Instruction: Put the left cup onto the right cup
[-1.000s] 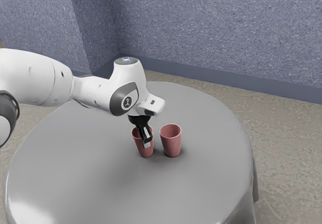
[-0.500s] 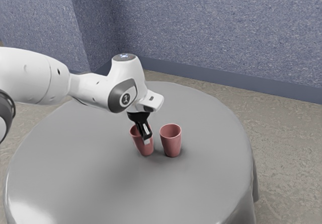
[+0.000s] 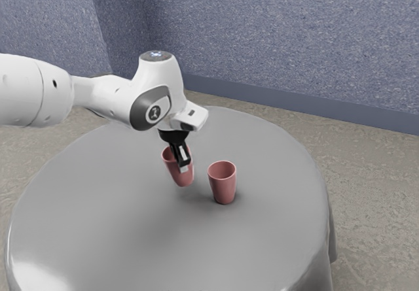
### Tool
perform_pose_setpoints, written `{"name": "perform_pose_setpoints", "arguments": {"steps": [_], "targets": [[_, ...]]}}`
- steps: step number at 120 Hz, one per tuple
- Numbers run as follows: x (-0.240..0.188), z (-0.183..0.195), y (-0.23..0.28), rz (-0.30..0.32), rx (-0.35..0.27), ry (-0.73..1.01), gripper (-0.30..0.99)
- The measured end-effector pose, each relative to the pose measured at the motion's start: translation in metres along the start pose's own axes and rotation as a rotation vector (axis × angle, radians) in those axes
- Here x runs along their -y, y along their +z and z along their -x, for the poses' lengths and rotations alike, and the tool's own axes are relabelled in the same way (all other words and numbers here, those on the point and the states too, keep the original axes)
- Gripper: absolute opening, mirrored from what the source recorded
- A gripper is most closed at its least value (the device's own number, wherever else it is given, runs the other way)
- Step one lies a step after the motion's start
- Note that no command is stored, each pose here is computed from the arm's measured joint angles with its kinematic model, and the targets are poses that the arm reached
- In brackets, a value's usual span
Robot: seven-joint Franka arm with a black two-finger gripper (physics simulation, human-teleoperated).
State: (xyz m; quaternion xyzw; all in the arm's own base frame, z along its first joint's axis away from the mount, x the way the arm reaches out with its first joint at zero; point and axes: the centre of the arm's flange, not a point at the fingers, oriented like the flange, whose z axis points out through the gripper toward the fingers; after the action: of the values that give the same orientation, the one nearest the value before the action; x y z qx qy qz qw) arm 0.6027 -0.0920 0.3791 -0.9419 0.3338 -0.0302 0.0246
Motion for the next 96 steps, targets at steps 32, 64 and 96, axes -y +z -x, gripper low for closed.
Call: {"name": "perform_pose_setpoints", "arguments": {"steps": [32,64,96], "targets": [[-0.031,-0.037,-0.054,-0.04,-0.027,0.06,-0.09],[-0.072,-0.063,-0.069,-0.03,-0.031,0.1,-0.09],[-0.078,-0.071,-0.06,-0.025,-0.015,0.085,-0.09]]}}
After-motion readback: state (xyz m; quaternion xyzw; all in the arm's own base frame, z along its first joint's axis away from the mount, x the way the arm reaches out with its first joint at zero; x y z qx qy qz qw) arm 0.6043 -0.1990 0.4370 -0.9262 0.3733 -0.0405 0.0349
